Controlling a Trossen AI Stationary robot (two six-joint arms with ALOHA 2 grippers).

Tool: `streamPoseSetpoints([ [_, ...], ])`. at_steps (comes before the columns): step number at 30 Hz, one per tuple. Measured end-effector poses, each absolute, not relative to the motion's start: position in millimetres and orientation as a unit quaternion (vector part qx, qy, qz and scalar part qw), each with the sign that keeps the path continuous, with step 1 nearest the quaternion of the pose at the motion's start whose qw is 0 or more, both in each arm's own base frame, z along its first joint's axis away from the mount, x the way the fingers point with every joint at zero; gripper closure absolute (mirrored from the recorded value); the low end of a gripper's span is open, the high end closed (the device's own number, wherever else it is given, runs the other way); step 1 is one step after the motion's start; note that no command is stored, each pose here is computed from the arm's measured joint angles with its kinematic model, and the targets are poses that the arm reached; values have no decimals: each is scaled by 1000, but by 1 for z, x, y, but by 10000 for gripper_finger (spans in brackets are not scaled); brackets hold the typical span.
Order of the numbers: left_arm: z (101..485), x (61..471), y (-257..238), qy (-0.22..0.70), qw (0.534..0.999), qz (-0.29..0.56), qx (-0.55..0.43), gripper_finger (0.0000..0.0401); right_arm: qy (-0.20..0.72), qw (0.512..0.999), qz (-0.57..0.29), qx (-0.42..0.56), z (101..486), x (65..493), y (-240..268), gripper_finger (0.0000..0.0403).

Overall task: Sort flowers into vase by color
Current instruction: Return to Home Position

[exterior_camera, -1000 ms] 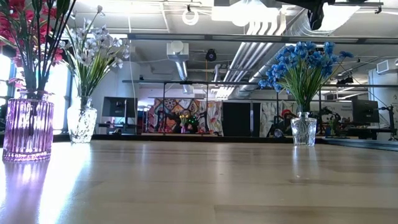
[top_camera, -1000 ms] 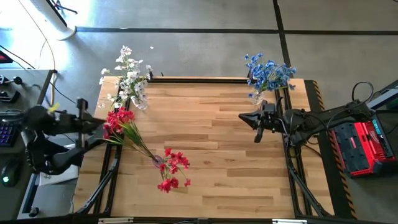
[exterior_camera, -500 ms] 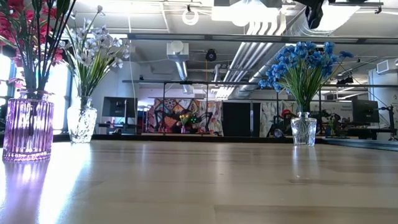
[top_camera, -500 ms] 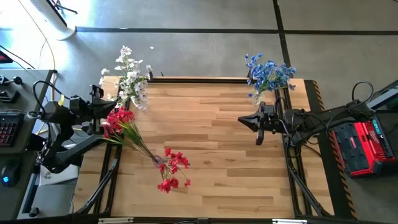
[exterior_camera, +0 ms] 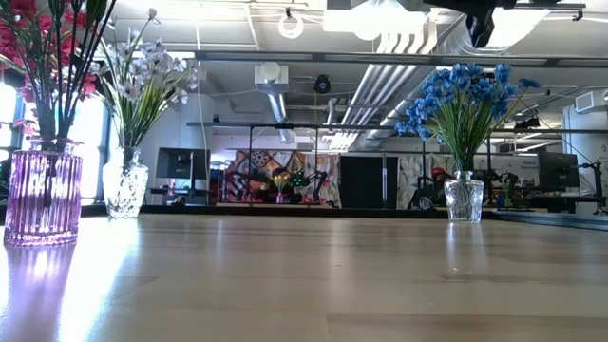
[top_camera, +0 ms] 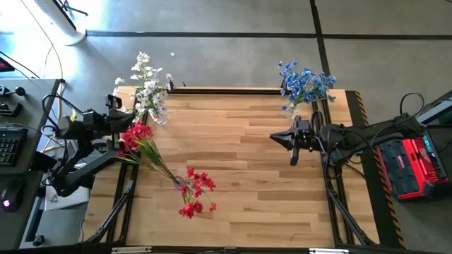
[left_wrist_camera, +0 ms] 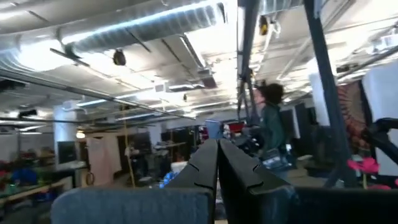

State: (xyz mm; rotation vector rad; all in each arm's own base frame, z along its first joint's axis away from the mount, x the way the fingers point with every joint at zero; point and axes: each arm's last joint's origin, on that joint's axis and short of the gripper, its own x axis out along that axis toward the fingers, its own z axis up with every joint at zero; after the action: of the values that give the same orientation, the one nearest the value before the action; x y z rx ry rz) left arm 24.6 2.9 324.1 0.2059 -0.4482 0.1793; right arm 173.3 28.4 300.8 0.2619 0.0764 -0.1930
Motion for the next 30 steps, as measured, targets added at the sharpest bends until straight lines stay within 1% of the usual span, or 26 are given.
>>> streamPoseSetpoints([
  [2, 323, 26, 3, -229, 965, 75, 107, 401, 40, 986, -96, 130, 301, 173, 27, 403],
  [5, 322, 28, 4, -271, 953, 60, 121, 401, 40, 986, -99, 131, 300, 174, 25, 403],
  [10, 308, 36, 11, -314, 941, 71, 103, 401, 39, 984, -106, 141, 300, 175, 17, 403],
  [12, 304, 37, 15, -328, 935, 104, 91, 401, 40, 983, -104, 144, 300, 176, 15, 403],
  [16, 304, 35, 21, -343, 912, 208, 90, 401, 40, 982, -95, 155, 300, 176, 13, 403],
  [19, 295, 41, 26, -290, 925, 231, 85, 401, 42, 983, -89, 157, 300, 176, 12, 403],
  [23, 280, 48, 31, -209, 947, 235, 62, 401, 43, 983, -89, 157, 300, 176, 12, 403],
  [27, 280, 49, 29, -205, 956, 197, 69, 401, 46, 983, -89, 154, 299, 176, 12, 403],
  [30, 278, 54, 29, -189, 969, 151, 56, 401, 46, 984, -92, 144, 299, 176, 11, 403],
])
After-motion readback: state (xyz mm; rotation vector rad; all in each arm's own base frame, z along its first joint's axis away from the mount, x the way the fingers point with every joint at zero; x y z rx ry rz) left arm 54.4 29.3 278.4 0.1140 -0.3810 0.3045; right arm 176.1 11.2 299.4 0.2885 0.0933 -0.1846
